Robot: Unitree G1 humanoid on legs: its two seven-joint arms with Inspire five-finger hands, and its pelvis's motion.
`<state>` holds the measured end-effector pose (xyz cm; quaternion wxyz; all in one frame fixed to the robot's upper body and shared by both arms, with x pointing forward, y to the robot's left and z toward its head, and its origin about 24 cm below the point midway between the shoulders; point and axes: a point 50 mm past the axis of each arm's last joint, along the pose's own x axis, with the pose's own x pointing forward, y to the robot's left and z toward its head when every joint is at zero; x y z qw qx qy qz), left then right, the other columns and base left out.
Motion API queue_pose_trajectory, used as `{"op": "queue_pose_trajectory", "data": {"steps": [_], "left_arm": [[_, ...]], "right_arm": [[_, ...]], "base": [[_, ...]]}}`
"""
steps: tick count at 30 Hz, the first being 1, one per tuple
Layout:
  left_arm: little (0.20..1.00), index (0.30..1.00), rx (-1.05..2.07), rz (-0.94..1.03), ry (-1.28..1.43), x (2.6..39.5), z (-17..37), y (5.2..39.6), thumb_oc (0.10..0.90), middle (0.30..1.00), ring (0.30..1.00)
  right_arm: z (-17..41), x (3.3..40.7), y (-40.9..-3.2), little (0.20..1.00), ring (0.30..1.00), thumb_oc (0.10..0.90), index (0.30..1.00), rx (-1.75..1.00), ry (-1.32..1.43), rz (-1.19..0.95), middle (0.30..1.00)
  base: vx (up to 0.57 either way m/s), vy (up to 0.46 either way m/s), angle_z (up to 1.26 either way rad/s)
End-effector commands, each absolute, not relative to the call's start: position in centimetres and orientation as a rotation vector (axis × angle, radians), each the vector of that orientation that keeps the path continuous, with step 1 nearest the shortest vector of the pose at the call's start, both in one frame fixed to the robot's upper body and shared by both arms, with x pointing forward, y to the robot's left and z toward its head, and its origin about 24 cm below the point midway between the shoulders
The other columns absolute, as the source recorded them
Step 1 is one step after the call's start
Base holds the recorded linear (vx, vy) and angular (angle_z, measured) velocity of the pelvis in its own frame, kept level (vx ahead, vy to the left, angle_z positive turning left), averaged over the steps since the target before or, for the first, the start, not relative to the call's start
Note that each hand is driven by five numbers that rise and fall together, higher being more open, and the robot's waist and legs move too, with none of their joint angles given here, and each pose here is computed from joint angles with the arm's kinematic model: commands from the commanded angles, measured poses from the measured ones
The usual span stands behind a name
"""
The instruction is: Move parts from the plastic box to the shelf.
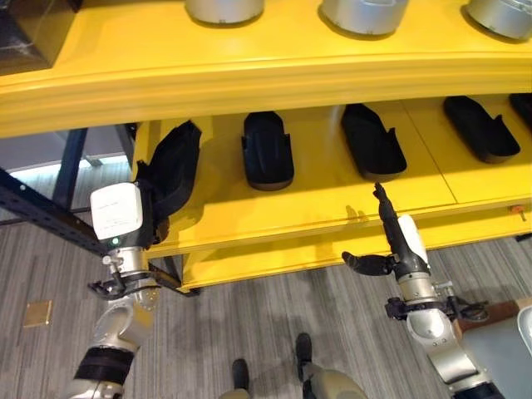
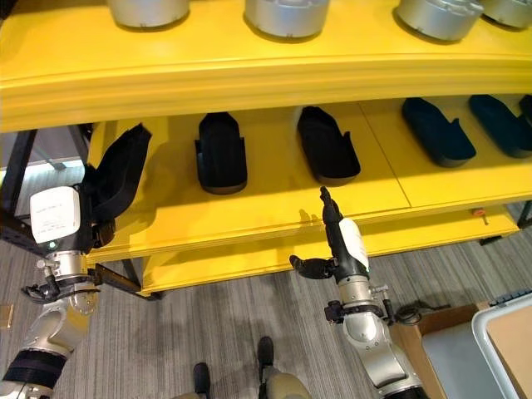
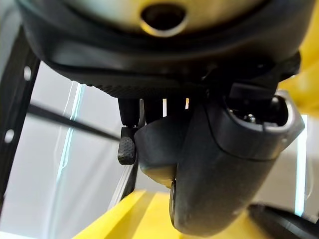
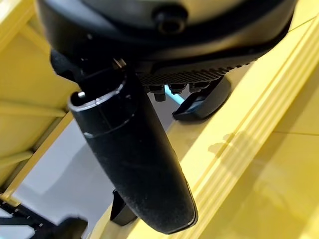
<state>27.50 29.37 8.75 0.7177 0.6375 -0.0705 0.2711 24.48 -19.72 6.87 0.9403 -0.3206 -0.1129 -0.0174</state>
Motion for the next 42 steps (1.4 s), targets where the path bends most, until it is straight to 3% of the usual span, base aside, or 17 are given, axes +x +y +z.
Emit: {"op": "queue_pose_trajectory", "data": {"steps": [1,8,17,35,42], "left_arm": [[0.3,0.3,1.436,0.851,-0.43,29.9,16.5,30.1,0.4,0.3,0.3],[0.3,0.3,1.478,0.944,-0.3,30.4,17.0,33.0,0.4,0.3,0.3],[0.3,0.3,1.621,0.906,-0.084,30.4,16.0,36.5,0.4,0.3,0.3],[0.3,0.3,1.934,0.578,-0.111,35.5,17.5,32.8,0.4,0.3,0.3],[0.3,0.3,2.017,0.513,-0.042,36.1,17.5,33.1,0.4,0.3,0.3]], "right_arm": [[10.8,24.7,-19.1,1.0,1.0,0.9,1.0,-0.634,-0.458,-0.022,1.0],[10.4,24.1,-19.1,1.0,1.0,0.9,1.0,-0.649,-0.435,0.026,1.0],[10.4,23.9,-18.9,1.0,1.0,0.9,1.0,-0.648,-0.434,0.067,1.0],[12.9,25.3,-17.5,1.0,1.0,0.9,1.0,-0.639,-0.567,0.13,1.0],[13.1,25.0,-17.5,1.0,1.0,0.9,1.0,-0.624,-0.583,0.145,1.0]], "base": [[0.0,-0.01,-0.14],[0.0,-0.011,-0.05],[0.0,-0.003,-0.08],[-0.1,0.022,-0.02],[-0.05,0.013,0.11]]}}
